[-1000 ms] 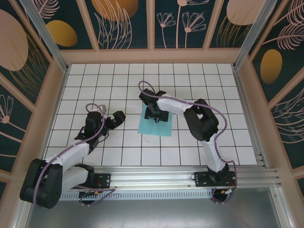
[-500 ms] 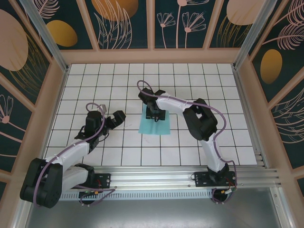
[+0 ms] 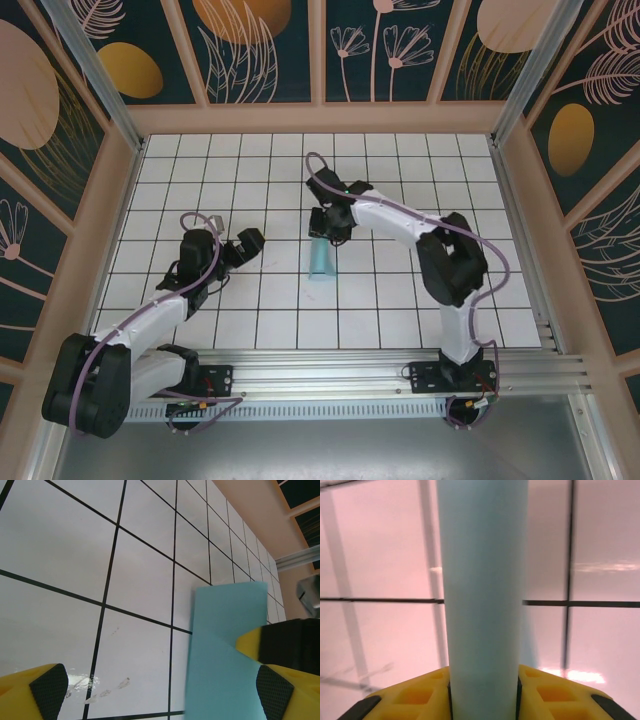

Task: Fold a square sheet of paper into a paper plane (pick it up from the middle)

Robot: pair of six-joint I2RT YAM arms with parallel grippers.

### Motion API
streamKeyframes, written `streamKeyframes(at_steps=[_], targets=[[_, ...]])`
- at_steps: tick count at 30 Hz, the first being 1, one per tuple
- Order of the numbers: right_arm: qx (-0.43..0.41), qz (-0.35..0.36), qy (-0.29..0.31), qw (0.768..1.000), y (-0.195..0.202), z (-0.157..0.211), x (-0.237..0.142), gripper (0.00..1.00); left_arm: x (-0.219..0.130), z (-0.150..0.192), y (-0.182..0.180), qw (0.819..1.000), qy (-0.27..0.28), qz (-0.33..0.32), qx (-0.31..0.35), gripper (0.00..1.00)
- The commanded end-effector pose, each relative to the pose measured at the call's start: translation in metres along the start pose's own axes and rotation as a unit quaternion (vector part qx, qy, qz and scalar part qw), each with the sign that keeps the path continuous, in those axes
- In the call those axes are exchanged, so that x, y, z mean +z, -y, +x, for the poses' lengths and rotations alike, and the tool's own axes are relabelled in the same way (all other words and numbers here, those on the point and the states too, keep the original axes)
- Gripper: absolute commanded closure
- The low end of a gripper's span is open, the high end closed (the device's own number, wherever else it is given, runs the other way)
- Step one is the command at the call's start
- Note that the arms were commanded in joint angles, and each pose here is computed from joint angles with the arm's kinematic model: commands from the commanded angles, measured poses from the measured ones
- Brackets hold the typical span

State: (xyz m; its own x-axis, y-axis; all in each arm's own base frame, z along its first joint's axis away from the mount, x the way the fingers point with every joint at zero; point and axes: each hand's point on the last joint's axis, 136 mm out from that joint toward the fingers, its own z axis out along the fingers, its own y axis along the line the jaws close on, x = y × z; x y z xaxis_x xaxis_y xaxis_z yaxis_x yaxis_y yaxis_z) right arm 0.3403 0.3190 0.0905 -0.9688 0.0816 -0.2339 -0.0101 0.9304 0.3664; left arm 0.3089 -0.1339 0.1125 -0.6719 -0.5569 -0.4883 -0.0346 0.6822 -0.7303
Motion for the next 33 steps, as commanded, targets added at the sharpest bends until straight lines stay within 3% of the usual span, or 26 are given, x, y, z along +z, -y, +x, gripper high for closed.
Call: streamKeyframes(at_steps=[1,3,6,15,24,33], targets=[[0.009,-0.166,-0.001,0.986,-0.037,-0.008,-0.032,0.65,-0.002,-0.011,0.016,1.0,0.011,0.014,0.0,0.01],[0.028,-0.215,-0.013,0.976,-0.033,-0.006,-0.034,0.65,-0.001,-0.013,0.02,1.0,0.009,0.02,-0.001,0.02],[0.053,-0.236,-0.023,0.97,-0.012,-0.002,-0.025,0.64,0.001,-0.013,0.026,0.999,0.003,0.032,-0.005,0.01],[0.066,-0.183,-0.041,0.98,0.052,0.02,0.011,0.57,0.024,0.002,0.061,0.998,-0.031,0.06,0.014,0.01],[0.062,-0.124,-0.009,0.99,0.092,0.02,-0.003,0.29,0.059,0.028,0.095,0.995,-0.063,0.071,0.038,0.04],[0.077,-0.041,-0.004,0.996,0.132,0.021,-0.003,0.29,0.08,0.045,0.116,0.992,-0.085,0.079,0.048,0.1]])
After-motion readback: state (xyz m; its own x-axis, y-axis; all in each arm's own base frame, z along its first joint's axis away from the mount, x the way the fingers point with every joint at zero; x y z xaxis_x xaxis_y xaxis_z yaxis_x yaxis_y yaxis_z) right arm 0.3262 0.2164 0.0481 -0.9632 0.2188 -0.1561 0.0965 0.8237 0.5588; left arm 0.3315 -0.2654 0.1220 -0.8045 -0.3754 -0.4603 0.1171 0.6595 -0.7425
